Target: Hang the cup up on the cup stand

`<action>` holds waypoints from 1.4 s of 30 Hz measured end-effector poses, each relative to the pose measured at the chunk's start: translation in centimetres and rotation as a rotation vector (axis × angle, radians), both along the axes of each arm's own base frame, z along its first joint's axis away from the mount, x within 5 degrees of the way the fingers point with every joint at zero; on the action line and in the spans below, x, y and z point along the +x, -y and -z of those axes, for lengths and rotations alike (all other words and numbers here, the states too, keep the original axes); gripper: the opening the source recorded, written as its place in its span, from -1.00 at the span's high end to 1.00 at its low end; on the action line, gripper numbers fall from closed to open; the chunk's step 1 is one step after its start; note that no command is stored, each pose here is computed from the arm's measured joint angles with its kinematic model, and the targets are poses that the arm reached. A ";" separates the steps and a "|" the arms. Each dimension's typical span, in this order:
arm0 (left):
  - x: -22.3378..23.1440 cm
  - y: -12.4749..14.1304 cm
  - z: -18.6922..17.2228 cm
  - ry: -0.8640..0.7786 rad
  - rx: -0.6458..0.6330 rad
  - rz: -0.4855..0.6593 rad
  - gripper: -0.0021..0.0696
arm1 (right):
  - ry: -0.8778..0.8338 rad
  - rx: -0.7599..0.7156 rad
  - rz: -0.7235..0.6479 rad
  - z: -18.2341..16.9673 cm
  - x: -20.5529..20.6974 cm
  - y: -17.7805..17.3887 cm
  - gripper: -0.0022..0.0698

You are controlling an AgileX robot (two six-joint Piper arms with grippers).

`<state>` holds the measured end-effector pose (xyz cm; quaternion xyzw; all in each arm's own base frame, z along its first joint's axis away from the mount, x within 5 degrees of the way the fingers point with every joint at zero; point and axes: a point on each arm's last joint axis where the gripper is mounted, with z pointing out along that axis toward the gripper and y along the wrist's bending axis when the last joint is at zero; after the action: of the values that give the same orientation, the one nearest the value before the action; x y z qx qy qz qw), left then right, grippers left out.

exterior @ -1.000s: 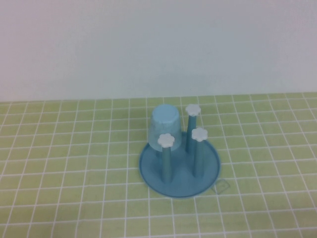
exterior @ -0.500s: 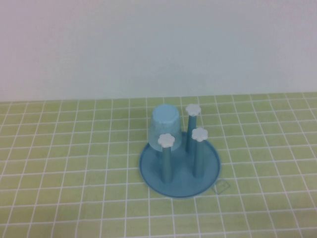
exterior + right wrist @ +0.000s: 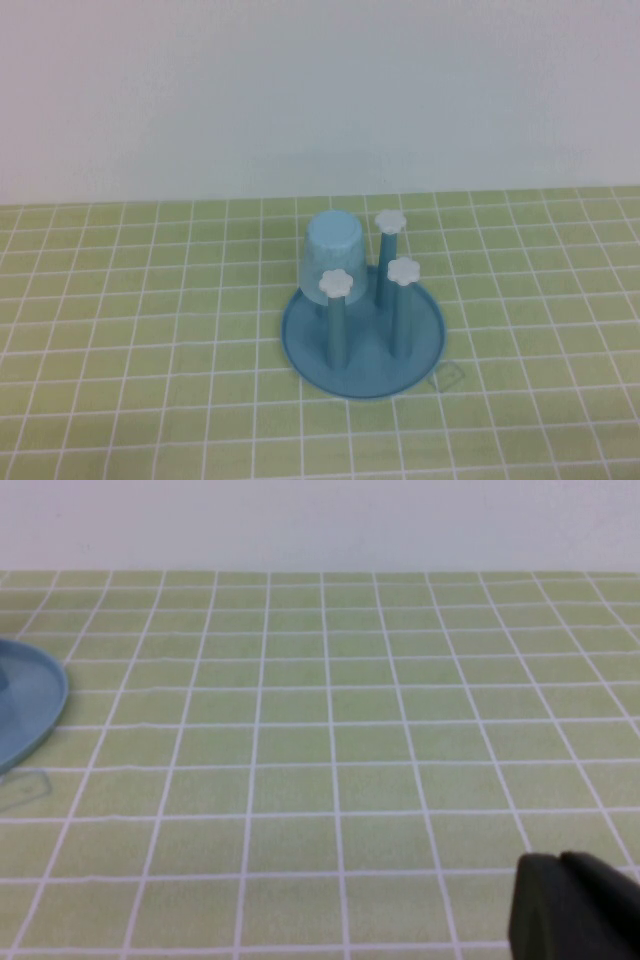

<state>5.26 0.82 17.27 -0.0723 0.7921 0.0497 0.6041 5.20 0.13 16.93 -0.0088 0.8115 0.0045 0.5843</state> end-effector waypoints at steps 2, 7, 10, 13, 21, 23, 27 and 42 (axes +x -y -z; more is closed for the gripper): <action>0.0 0.0 0.0 0.000 0.000 0.003 0.94 | 0.000 0.000 0.000 0.0 0.0 0.0 0.94; 0.1 0.5 0.0 0.000 0.002 0.093 0.94 | -0.002 0.000 0.000 0.0 0.0 0.0 0.94; 0.1 0.8 0.0 0.000 0.004 0.156 0.94 | -0.002 0.000 0.000 0.0 0.0 0.0 0.94; 0.0 1.2 0.0 0.000 0.004 0.233 0.94 | -0.002 0.000 0.000 0.0 0.0 0.0 0.94; 0.0 1.6 0.0 0.000 0.002 0.295 0.94 | -0.002 0.000 0.000 0.0 0.0 0.0 0.94; 0.0 1.5 0.0 0.002 0.002 0.288 0.94 | -0.002 0.000 0.000 0.0 0.0 0.0 0.95; 0.0 1.5 0.0 0.009 0.003 0.288 0.94 | -0.004 0.000 0.000 0.0 0.0 0.0 0.94; 0.0 1.5 0.0 0.009 0.005 0.289 0.94 | -0.004 0.000 0.000 0.0 0.0 0.0 0.94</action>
<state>5.22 -0.70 17.32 0.0437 0.7913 -0.0362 0.6088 5.19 0.13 16.90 -0.0089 0.8126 0.0045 0.5827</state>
